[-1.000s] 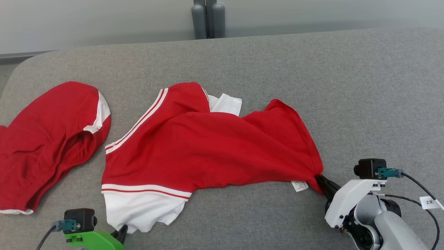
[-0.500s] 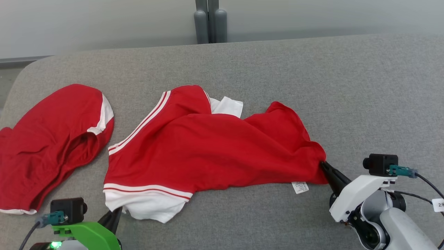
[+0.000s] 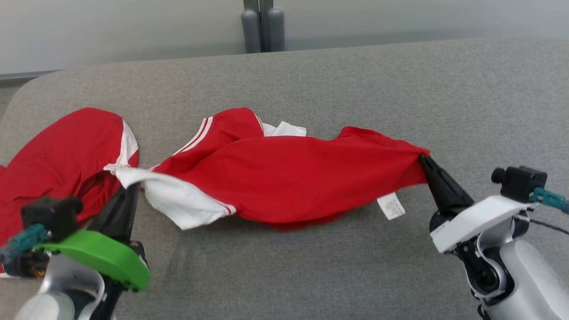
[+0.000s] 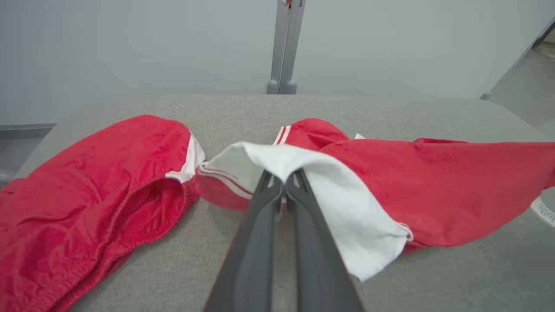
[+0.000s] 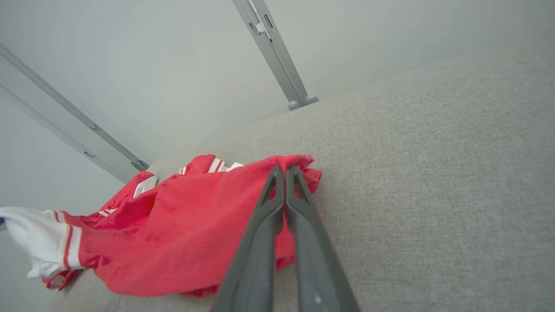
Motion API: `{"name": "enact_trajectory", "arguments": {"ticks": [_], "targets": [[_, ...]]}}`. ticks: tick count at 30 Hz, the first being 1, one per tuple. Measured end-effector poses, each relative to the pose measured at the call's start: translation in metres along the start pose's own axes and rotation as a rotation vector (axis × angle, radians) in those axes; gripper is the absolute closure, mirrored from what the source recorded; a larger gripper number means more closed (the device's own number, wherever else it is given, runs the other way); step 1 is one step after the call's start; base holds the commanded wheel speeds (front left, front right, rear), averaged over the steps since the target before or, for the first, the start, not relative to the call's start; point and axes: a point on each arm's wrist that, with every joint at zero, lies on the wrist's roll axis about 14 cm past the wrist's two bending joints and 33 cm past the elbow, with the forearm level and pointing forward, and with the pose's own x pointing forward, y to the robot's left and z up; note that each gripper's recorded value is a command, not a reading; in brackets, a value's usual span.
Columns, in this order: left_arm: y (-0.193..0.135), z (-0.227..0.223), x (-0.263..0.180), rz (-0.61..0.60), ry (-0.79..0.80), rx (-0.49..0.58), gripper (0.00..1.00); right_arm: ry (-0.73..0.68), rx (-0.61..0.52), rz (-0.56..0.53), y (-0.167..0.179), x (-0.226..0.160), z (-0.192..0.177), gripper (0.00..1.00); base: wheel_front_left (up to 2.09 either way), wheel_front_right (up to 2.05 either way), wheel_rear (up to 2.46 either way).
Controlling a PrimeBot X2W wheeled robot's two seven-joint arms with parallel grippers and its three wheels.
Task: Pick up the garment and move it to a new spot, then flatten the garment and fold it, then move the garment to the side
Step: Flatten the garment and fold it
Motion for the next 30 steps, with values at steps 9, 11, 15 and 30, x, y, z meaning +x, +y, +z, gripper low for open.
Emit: {"name": "enact_trajectory", "arguments": {"ticks": [9,11,15,30], "targets": [[-0.006,0.070,0.072,-0.091,-0.154,0.112,1.00,-0.113,-0.026,0.097,0.009,0.054,0.057,1.00,0.00,0.00,0.00],[-0.010,0.087,0.093,-0.111,-0.182,0.136,1.00,-0.138,-0.038,0.112,0.007,0.070,0.074,1.00,0.00,0.00,0.00],[-0.013,0.123,0.129,-0.141,-0.254,0.176,1.00,-0.192,-0.052,0.140,0.004,0.101,0.108,1.00,0.00,0.00,0.00],[-0.004,0.236,0.250,-0.116,-0.420,0.213,1.00,-0.427,-0.121,0.232,0.018,0.209,0.242,1.00,0.00,0.00,0.00]]}}
